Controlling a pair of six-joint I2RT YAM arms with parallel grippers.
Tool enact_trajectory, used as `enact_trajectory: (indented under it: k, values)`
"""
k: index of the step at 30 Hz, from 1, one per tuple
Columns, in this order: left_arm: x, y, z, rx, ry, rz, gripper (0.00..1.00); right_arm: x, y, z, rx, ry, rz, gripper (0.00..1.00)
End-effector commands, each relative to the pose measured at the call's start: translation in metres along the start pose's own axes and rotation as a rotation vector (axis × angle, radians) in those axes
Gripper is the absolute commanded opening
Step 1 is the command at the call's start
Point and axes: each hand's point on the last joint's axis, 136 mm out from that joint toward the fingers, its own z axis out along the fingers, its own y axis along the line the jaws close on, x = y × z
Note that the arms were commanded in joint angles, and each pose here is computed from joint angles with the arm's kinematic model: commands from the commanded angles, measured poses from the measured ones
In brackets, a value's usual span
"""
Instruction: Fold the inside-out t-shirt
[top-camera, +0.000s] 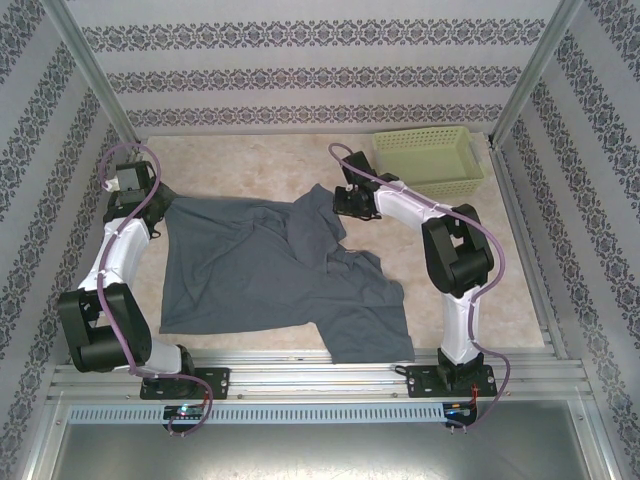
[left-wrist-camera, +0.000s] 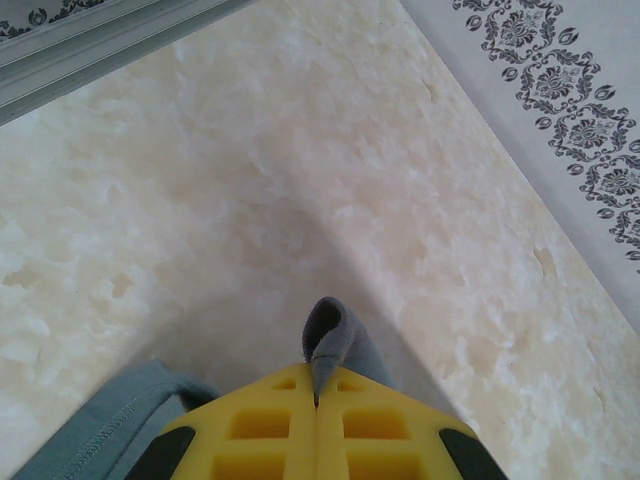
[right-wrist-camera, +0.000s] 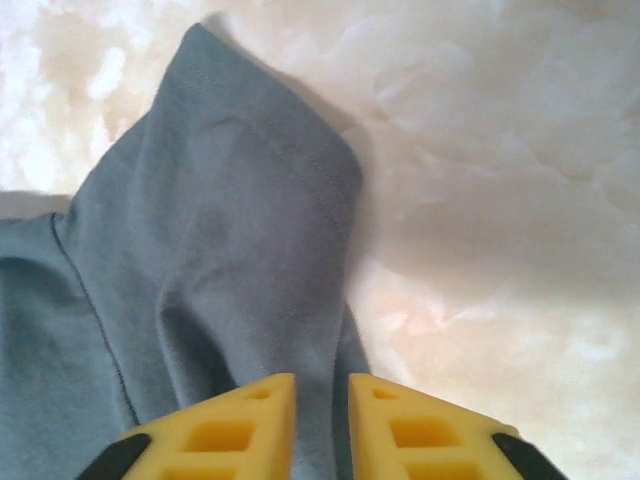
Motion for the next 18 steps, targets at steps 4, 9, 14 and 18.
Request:
enact_trajectory:
  k: [4,9,14,18]
  values:
    - [-0.014,-0.009,-0.013,0.026,-0.036,-0.007,0.0,0.014,-0.004,0.032,-0.031,0.071,0.007,0.32]
    - [-0.013,-0.009,-0.011,0.027,-0.031,-0.011,0.0,0.019,0.01,0.052,-0.071,0.128,-0.02,0.37]
    - [-0.013,-0.009,-0.011,0.026,-0.033,-0.007,0.0,0.025,0.017,0.068,-0.047,0.162,-0.066,0.35]
    - [-0.014,-0.009,-0.012,0.027,-0.035,-0.008,0.0,0.025,0.023,0.072,-0.028,0.169,-0.101,0.25]
